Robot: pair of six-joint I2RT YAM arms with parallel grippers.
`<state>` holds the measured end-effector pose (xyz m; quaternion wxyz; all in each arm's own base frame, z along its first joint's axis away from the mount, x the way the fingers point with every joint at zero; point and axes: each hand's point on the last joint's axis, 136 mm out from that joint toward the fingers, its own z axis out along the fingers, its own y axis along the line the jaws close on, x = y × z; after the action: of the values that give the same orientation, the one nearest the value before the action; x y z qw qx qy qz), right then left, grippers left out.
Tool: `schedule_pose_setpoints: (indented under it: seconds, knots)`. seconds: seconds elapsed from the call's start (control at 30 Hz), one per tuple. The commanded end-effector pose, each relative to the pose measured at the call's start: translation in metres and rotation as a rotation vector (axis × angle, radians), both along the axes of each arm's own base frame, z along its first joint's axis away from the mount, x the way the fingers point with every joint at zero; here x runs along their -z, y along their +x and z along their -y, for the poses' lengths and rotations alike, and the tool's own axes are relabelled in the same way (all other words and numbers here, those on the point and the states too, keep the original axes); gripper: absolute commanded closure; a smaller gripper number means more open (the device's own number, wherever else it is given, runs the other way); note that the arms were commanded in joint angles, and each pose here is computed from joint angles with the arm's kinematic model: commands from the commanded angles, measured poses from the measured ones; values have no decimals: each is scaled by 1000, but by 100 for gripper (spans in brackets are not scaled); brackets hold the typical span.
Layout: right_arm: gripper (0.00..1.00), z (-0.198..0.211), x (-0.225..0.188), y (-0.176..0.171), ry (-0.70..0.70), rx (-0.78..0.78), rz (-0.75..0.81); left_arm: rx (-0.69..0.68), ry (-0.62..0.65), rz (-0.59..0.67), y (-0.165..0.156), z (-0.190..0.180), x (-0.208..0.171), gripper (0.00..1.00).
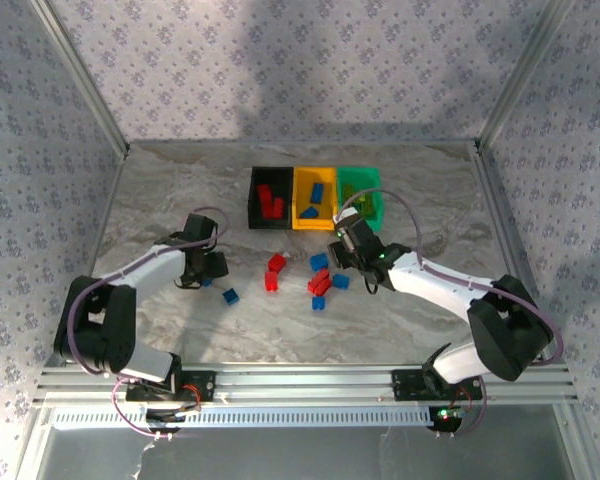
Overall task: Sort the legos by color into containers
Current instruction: Pick up the lego from the middle-left of the table, then place the lego in the container.
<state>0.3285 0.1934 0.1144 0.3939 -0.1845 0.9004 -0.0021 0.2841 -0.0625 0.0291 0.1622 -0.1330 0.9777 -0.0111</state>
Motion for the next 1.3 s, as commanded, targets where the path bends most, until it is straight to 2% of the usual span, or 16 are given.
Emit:
schedule_pose_setpoints:
  seconds: [0.0,0.07,0.13,0.2,0.43,0.57,0.73,0.77,0.83,0.97,1.27]
  knots:
    - [35,7,-14,0,-21,14,48,14,-12,-1,7,3,-1,38]
    - [35,10,-18,0,-16,15,56,19,-21,-1,7,5,-1,49]
    - [35,12,-22,-2,-11,21,63,21,-28,12,6,5,-4,51]
    - [35,16,-25,-3,-12,24,63,23,-38,34,7,6,-9,57]
    - [34,40,-35,-6,6,67,63,67,-134,83,14,26,-26,60]
    - [34,56,-34,-9,73,98,48,105,-158,110,22,42,-38,74]
    - [34,73,-34,-12,114,144,61,126,-137,123,28,49,-46,76]
    - [34,75,-34,-13,123,149,66,130,-139,127,29,51,-49,80]
    - [34,78,-34,-13,139,159,64,141,-140,132,30,55,-53,82]
    - [33,81,-33,-13,154,165,63,159,-156,170,38,68,-72,82]
    - [34,79,-29,-14,182,163,60,305,-191,307,80,149,-138,82]
